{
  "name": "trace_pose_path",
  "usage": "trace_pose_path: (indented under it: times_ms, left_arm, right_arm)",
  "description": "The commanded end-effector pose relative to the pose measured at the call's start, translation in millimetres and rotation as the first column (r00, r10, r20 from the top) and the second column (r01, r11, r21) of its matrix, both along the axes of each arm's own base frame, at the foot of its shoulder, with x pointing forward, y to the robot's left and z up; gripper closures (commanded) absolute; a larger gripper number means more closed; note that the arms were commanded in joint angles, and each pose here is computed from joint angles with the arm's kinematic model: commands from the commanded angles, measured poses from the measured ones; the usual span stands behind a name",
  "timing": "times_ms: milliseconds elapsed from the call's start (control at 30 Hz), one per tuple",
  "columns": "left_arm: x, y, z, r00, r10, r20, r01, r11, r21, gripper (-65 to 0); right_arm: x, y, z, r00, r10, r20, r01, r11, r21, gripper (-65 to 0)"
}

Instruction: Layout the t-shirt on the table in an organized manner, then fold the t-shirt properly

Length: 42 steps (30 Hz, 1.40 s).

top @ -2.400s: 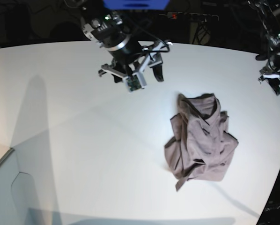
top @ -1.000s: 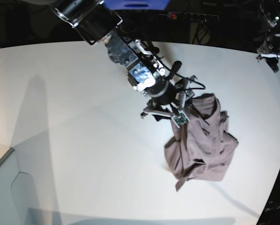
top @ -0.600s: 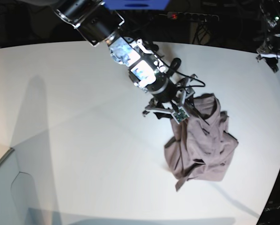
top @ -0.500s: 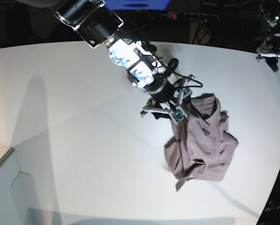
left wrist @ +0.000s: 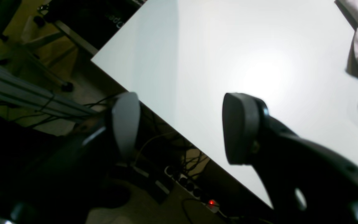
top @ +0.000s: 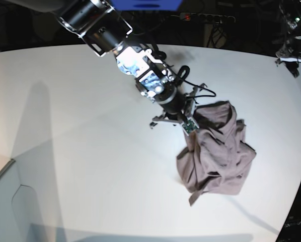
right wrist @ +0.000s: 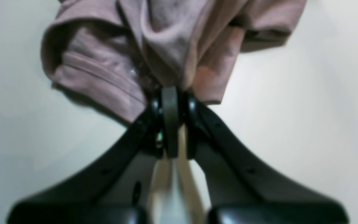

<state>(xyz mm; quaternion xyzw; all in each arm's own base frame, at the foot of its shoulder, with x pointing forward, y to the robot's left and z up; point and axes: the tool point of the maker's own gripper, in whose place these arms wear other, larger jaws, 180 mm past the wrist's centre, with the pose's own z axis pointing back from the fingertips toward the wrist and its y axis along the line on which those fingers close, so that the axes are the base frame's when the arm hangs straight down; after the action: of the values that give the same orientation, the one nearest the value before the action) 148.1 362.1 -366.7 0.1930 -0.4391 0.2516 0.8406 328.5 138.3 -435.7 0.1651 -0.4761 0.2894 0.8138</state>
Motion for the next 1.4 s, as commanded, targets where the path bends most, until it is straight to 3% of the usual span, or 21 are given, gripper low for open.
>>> trace_pose_path:
  times_ms: [0,200,367,633,833,900,1000,1233,1367]
  left_arm:
    - [3.5,3.6,9.9,1.0,-0.008,0.027,0.007,1.0,0.03,-40.6]
    - [8.1,2.3,14.2,0.999,-0.015,0.041,0.013,0.999,0.034,-40.6]
    - [20.5,-15.8,8.4,0.997,-0.063,0.045,0.063,0.998,0.007,-40.7]
    - [77.1,-73.4,8.2,0.97,-0.207,0.128,0.215,0.975,-0.054,-40.8]
    - [125.2,-110.0,23.7,0.931,-0.287,0.224,0.309,0.948,-0.07,-40.8]
    - [143.8,-119.8,34.7,0.913,-0.309,0.266,0.337,0.939,-0.063,-40.8]
    - [169.7,-140.0,37.5,0.891,-0.343,0.299,0.381,0.921,-0.078,-40.8]
    - [217.6,-186.8,21.2,0.853,-0.427,0.3,0.48,0.867,-0.132,-40.8]
    - [248.0,-203.5,13.2,0.841,-0.452,0.296,0.51,0.845,-0.159,-40.8]
  right_arm:
    - [14.9,11.6,30.8,0.997,-0.001,0.076,-0.004,0.998,0.066,0.0]
    - [30.0,-43.5,53.4,0.981,-0.153,0.119,0.138,0.982,0.129,0.0]
    - [33.2,-114.2,65.0,0.937,-0.318,0.144,0.296,0.942,0.158,0.0]
    - [10.2,-230.1,78.8,0.826,-0.529,0.196,0.512,0.849,0.135,0.0]
    - [-3.5,-300.2,78.5,0.73,-0.649,0.215,0.645,0.758,0.096,0.0]
    - [-8.9,-315.0,72.4,0.71,-0.673,0.206,0.674,0.735,0.077,0.0]
    - [-16.8,-326.4,60.1,0.717,-0.677,0.168,0.685,0.728,0.011,-0.4]
    - [-31.9,-333.4,53.0,0.724,-0.681,0.114,0.689,0.723,-0.058,-20.5]
    - [-40.7,-331.2,57.8,0.726,-0.678,0.117,0.686,0.725,-0.057,-26.4]
